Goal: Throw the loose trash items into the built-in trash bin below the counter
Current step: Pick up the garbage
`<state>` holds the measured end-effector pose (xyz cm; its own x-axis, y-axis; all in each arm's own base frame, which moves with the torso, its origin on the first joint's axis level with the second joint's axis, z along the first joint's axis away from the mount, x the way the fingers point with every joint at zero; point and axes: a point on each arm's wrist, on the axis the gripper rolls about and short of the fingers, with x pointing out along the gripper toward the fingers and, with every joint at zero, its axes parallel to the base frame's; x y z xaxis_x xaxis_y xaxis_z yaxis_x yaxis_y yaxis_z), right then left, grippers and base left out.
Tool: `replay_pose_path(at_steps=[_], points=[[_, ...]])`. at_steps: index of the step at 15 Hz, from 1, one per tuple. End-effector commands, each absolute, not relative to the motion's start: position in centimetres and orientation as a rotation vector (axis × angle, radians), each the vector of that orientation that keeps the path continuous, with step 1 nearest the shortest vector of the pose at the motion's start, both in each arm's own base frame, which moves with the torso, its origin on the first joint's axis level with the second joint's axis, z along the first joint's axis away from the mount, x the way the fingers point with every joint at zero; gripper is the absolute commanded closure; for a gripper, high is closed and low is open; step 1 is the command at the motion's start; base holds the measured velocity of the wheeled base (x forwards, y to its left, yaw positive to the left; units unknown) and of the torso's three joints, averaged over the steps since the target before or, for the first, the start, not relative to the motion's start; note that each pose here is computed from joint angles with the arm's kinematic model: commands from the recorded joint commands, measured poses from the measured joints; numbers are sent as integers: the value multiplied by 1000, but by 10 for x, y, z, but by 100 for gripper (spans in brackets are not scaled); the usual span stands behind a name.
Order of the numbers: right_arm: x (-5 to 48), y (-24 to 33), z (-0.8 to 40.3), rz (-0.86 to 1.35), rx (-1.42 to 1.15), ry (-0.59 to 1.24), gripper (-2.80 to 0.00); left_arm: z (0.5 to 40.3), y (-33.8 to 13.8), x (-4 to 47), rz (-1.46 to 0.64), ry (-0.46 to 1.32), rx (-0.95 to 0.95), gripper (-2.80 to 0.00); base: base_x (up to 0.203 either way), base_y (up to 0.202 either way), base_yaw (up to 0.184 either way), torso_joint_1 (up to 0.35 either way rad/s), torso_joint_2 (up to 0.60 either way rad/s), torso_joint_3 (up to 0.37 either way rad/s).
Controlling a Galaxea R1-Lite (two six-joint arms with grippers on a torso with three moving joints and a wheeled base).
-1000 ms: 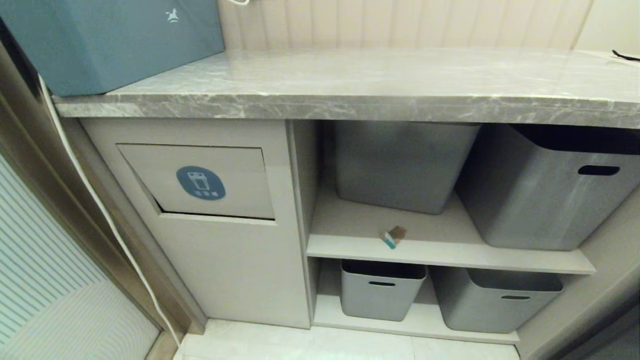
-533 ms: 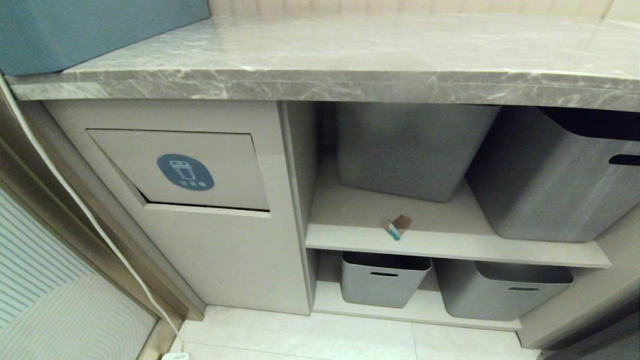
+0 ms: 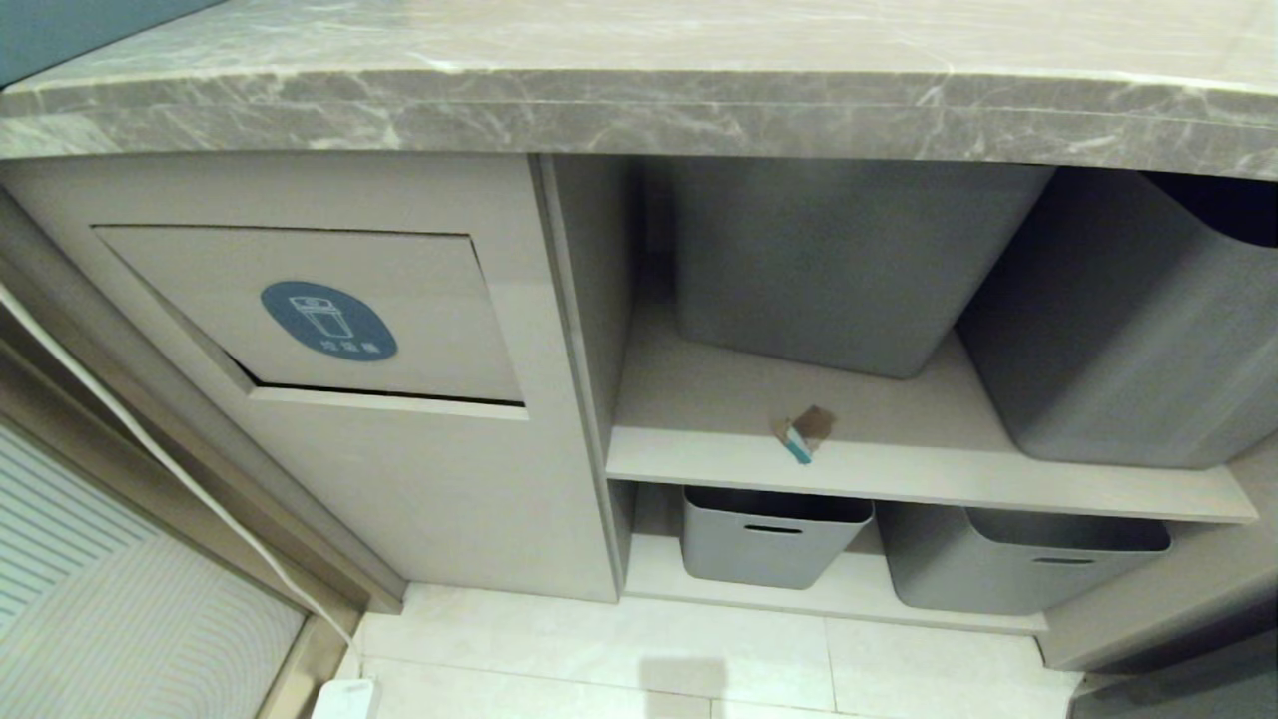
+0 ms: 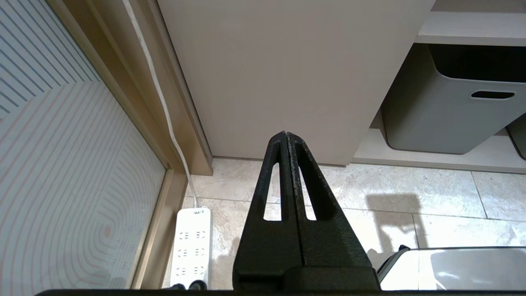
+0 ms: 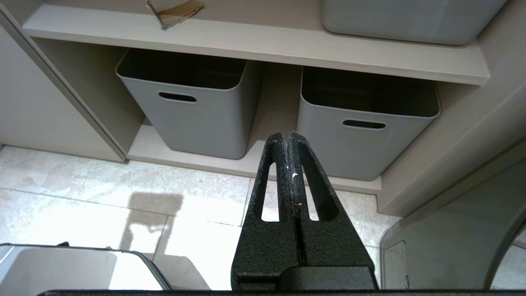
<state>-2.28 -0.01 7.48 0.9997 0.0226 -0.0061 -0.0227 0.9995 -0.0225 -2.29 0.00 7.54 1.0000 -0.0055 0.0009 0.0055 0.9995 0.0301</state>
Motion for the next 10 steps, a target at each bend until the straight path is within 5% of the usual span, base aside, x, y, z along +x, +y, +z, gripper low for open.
replay_pose_path(at_steps=[1, 8, 9, 10], points=[[-23, 0, 75, 23, -25, 4, 0, 75, 0, -23, -5, -3, 27, 0, 0, 0, 0, 11, -2, -32], [-23, 0, 75, 18, -6, 3, 0, 75, 0, -23, 0, -3, 3, 0, 0, 0, 0, 0, 0, 0], [-23, 0, 75, 18, -6, 1, -280, 75, 0, -23, 0, -3, 3, 0, 0, 0, 0, 0, 0, 0], [-23, 0, 75, 18, -6, 3, -280, 75, 0, -23, 0, -3, 3, 0, 0, 0, 0, 0, 0, 0]])
